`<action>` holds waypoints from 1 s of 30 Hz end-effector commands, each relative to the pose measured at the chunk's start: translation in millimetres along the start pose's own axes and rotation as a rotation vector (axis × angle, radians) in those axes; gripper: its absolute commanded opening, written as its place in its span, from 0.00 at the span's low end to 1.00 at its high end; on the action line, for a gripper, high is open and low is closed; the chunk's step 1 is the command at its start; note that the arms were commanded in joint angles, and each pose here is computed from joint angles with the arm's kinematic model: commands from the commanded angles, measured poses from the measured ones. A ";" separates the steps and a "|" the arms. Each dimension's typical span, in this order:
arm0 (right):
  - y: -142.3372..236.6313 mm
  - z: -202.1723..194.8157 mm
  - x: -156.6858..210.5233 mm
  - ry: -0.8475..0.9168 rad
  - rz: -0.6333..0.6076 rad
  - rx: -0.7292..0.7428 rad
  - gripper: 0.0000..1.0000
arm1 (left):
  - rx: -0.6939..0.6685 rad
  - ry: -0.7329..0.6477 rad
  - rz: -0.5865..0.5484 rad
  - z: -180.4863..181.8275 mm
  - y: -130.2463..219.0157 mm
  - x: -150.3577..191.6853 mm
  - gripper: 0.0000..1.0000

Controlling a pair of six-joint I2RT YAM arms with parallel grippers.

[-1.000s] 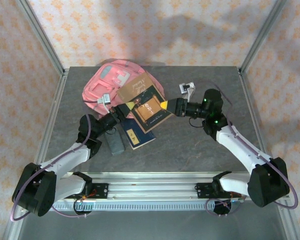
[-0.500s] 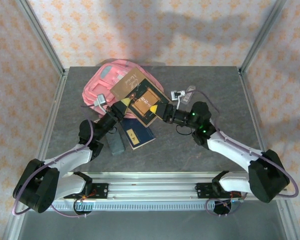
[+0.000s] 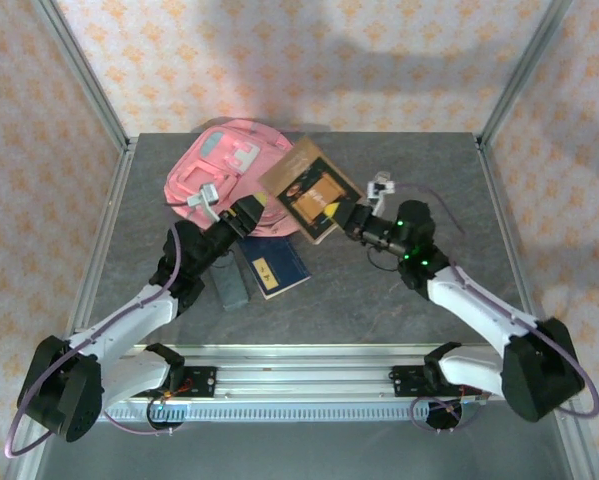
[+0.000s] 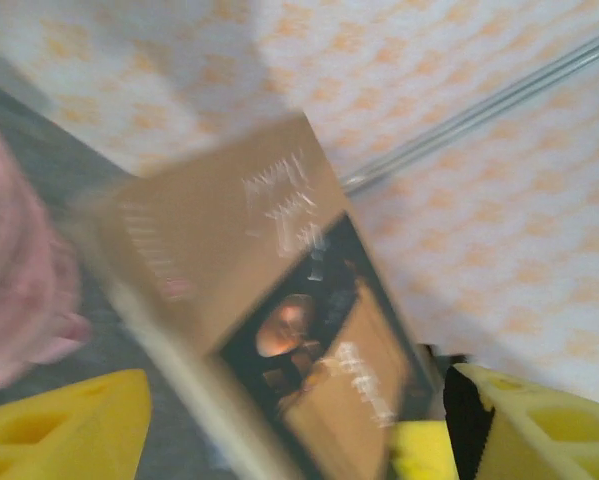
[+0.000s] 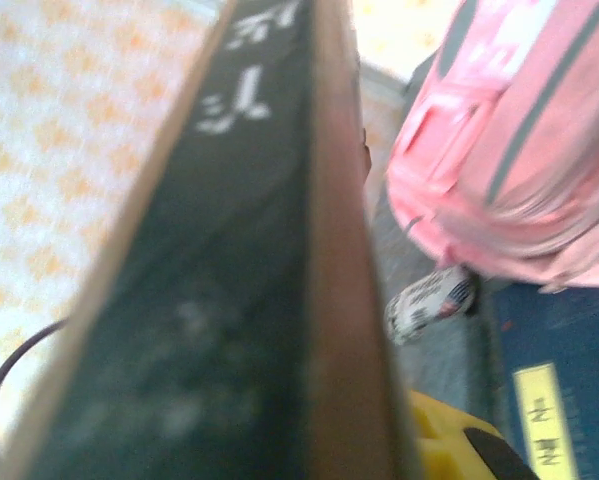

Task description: Pack the student bag

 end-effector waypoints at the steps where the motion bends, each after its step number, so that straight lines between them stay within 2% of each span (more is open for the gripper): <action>1: 28.5 13.8 -25.8 0.089 -0.148 0.010 0.00 | -0.277 -0.210 0.159 36.1 -0.2 15.7 0.78; 6: 54.4 -1.1 -47.8 0.089 -0.253 0.111 0.00 | -0.467 -0.355 0.309 61.3 -15.2 21.0 0.83; 10: 65.5 -3.1 -57.2 0.107 -0.307 0.160 0.00 | -0.601 -0.487 0.428 72.7 -42.9 16.8 0.79; 15: 68.7 -6.4 -59.2 0.109 -0.322 0.193 0.00 | -0.685 -0.609 0.565 86.1 -83.6 19.9 0.72; 25: 71.2 -16.3 -53.6 0.085 -0.318 0.201 0.00 | -0.892 -0.861 0.755 132.8 -143.0 49.4 0.79; 30: 70.3 -15.9 -52.1 0.085 -0.306 0.192 0.00 | -0.956 -0.926 0.782 155.1 -151.2 63.2 0.68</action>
Point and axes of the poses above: each hand's point on the last joint's axis, 136 mm out from that joint toward the fingers, its own y axis back along the fingers, its own z axis along the line the jaws close on, x = y × z, the point moved 5 cm from there along y, back along the fingers, and after that the axes turned 10 degrees about -y, right-handed, at the moved point
